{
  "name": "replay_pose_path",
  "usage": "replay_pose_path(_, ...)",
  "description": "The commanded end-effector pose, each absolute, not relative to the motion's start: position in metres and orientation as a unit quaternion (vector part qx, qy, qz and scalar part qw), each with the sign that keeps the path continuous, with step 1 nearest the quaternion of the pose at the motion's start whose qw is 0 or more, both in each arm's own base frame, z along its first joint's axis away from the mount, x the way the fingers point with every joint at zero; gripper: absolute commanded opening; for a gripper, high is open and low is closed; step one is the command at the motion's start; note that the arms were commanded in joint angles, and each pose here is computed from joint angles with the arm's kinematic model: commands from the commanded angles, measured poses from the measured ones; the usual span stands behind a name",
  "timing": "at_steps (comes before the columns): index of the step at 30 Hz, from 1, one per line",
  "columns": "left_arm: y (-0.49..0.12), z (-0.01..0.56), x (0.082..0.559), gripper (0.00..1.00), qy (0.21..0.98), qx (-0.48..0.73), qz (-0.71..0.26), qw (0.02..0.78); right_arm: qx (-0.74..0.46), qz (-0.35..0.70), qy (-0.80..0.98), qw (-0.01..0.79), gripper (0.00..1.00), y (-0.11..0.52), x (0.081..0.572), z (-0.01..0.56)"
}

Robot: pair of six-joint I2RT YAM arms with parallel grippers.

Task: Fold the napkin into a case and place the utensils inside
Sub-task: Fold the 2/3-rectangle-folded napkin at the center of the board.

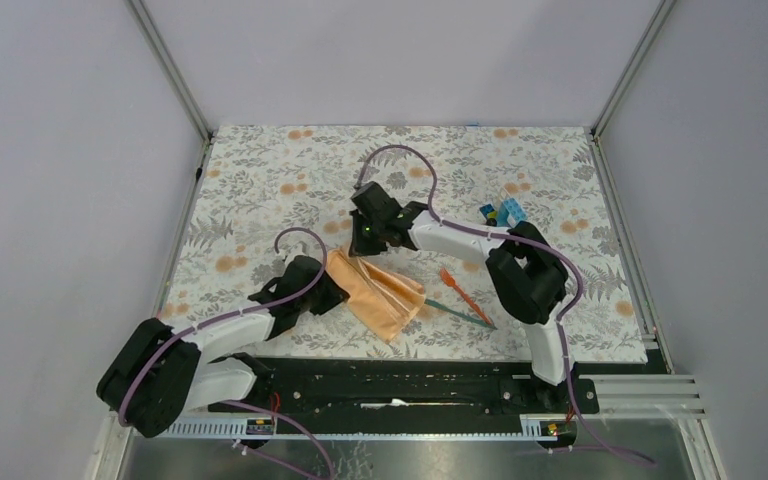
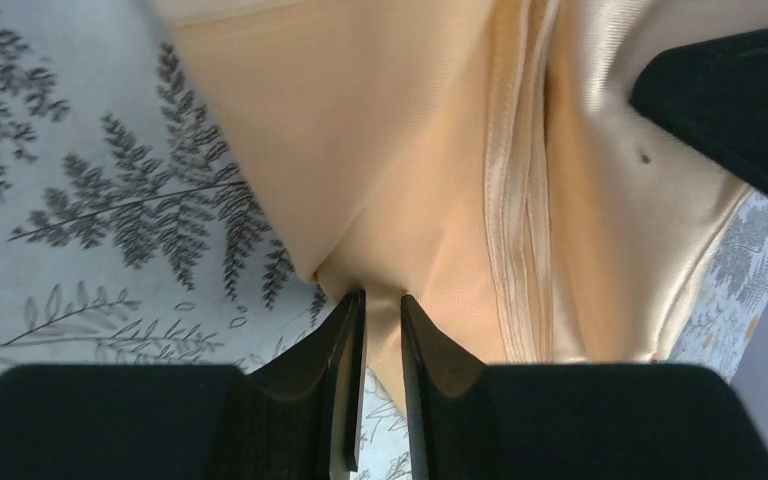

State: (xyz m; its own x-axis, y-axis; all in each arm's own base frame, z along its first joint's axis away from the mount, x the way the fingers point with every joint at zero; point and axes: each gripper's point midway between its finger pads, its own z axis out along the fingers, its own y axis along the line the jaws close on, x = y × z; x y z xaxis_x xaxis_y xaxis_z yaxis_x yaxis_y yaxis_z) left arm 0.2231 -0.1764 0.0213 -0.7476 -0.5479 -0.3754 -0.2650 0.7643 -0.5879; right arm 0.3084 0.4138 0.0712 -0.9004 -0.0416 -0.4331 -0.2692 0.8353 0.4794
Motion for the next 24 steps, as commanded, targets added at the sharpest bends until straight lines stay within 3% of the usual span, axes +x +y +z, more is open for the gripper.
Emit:
replay_pose_path(1,-0.185,0.024,0.234,0.24,0.893,-0.209,-0.276,0.288,-0.050,0.213,0.945,0.244,0.00,0.423,0.307,0.076)
replay_pose_path(8,-0.194,0.014,0.234,0.22,0.898,-0.191,-0.286,0.276,0.010,0.205,0.950,0.235,0.00,0.434,0.295,0.062)
replay_pose_path(15,-0.191,0.018,0.235,0.22,0.903,-0.163,-0.275,0.287,0.068,0.286,0.922,0.251,0.00,0.439,0.290,0.054)
replay_pose_path(19,-0.190,0.030,0.231,0.30,0.902,-0.154,-0.282,0.290,0.043,0.332,0.902,0.275,0.00,0.444,0.291,0.053)
replay_pose_path(24,-0.176,0.061,0.220,0.49,0.902,-0.165,-0.280,0.283,0.002,0.368,0.886,0.281,0.00,0.443,0.286,0.048)
